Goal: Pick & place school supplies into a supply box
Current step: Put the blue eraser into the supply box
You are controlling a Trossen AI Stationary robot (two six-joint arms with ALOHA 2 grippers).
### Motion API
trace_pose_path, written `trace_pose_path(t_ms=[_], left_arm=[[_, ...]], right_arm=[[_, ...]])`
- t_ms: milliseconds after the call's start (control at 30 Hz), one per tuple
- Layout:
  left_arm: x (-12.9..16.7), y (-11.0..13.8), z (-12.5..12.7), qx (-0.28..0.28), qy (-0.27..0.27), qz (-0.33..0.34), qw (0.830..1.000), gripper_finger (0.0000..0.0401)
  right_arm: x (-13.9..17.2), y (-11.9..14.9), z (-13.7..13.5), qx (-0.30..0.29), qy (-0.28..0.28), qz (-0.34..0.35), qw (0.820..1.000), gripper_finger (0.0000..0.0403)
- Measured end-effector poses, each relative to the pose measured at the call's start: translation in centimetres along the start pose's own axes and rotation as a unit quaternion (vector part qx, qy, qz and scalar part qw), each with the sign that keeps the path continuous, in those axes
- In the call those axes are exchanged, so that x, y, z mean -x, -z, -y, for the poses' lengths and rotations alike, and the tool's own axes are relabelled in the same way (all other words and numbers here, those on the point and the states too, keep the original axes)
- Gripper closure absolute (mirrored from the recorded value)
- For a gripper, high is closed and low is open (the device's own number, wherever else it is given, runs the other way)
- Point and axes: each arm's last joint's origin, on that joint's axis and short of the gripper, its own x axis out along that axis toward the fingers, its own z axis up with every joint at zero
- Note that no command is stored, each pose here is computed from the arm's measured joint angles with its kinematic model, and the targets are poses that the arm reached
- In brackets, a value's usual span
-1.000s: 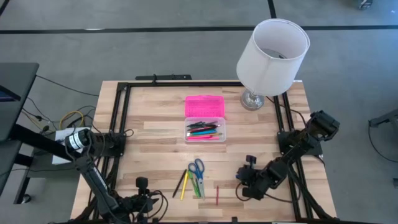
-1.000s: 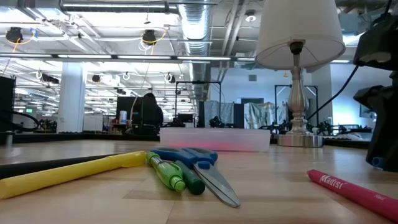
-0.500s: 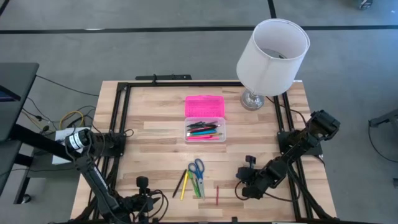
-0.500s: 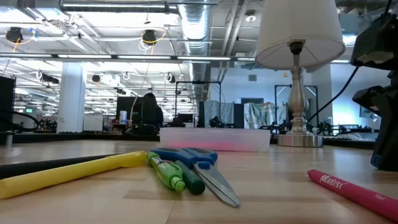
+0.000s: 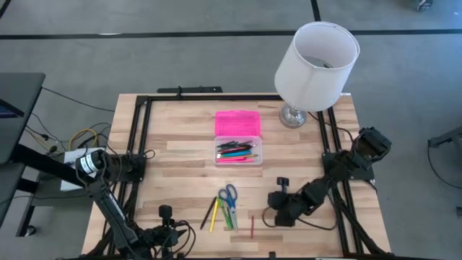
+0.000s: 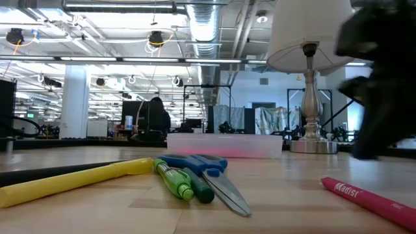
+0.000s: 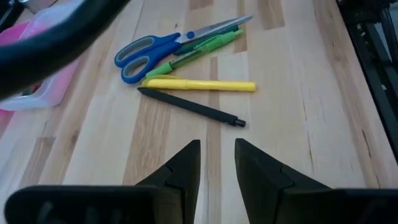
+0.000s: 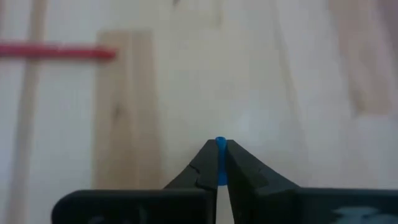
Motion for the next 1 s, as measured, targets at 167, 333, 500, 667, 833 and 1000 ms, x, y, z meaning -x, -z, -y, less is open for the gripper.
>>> trace_pose_path(t_ms=[167, 333, 500, 667, 833, 1000], left_arm=[[0.0, -0.1, 0.0, -0.001, -0.007, 0.011, 1.0, 0.0306], [0.0, -0.1, -0.1, -0.004, -0.01, 0.015, 1.0, 0.0306], [0.0, -0.1, -0.1, -0.004, -0.01, 0.014, 1.0, 0.0306], [0.0, 0.0, 0.0, 0.001, -0.005, 0.008, 1.0, 0.0306], [0.0, 0.0, 0.1, 0.005, -0.002, 0.009, 1.0, 0.0306], [0.0, 0.1, 0.0, 0.006, -0.003, 0.011, 1.0, 0.0306]], right_arm=[[-0.6, -3.0, 2.3, 0.03, 0.029, 0.006, 0.999, 0.0401], [-1.3, -6.5, 6.1, 0.048, 0.073, 0.02, 0.996, 0.0398], [-1.9, -9.1, 10.7, 0.062, 0.11, 0.013, 0.992, 0.0401], [-2.6, -9.5, 15.3, 0.046, 0.091, -0.031, 0.994, 0.0396], [-3.0, -9.0, 18.1, 0.013, 0.056, -0.068, 0.996, 0.0384], [-3.0, -8.9, 18.6, 0.009, 0.05, -0.072, 0.996, 0.0369]])
